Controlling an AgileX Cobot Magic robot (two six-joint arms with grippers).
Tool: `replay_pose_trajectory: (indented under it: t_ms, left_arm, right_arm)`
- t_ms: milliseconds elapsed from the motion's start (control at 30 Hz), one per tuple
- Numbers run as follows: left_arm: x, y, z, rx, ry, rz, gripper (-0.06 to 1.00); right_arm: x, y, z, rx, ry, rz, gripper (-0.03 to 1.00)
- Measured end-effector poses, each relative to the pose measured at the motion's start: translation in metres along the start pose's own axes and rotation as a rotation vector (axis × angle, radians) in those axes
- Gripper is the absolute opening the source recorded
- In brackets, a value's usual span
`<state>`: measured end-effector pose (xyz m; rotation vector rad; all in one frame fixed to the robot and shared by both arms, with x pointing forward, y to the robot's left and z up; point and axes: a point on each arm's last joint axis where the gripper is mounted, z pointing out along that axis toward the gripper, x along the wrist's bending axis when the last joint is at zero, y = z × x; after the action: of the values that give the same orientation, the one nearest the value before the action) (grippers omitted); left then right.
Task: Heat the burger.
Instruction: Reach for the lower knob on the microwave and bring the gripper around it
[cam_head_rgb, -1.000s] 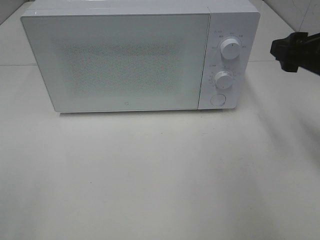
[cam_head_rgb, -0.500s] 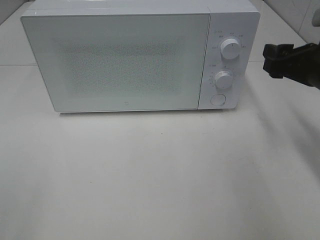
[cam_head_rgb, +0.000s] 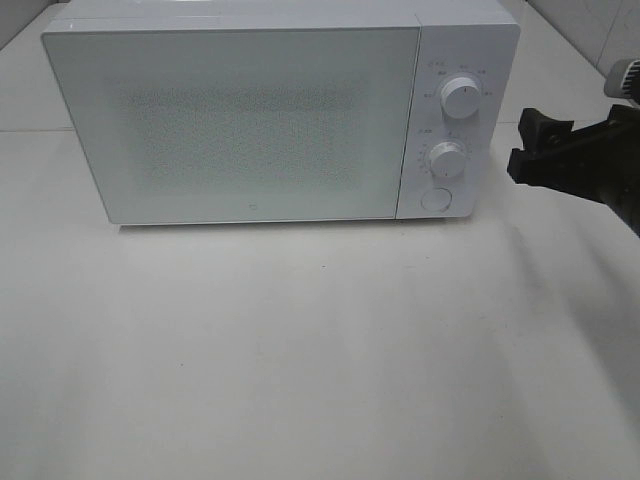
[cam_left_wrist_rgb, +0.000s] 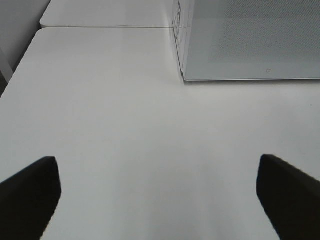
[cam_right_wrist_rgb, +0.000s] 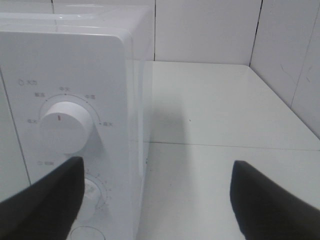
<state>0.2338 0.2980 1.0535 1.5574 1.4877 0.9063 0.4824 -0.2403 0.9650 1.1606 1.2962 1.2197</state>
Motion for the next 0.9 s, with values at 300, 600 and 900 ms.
replay_pose_trajectory:
  t_ms: [300,600,900]
  left_arm:
    - [0.0,0.0,0.0,0.0,0.0,0.0,0.99]
    - [0.0,0.0,0.0,0.0,0.0,0.0,0.99]
    - [0.0,0.0,0.0,0.0,0.0,0.0,0.99]
  right_arm:
    - [0.023,0.004,-0.008,-0.04,-0.014,-0.021,0.76]
    - [0.029,-0.029,-0.002,0.066,-0.027,-0.068,0.76]
    - [0.041,-0.043,-0.001,0.118,-0.021,-0.045,0.76]
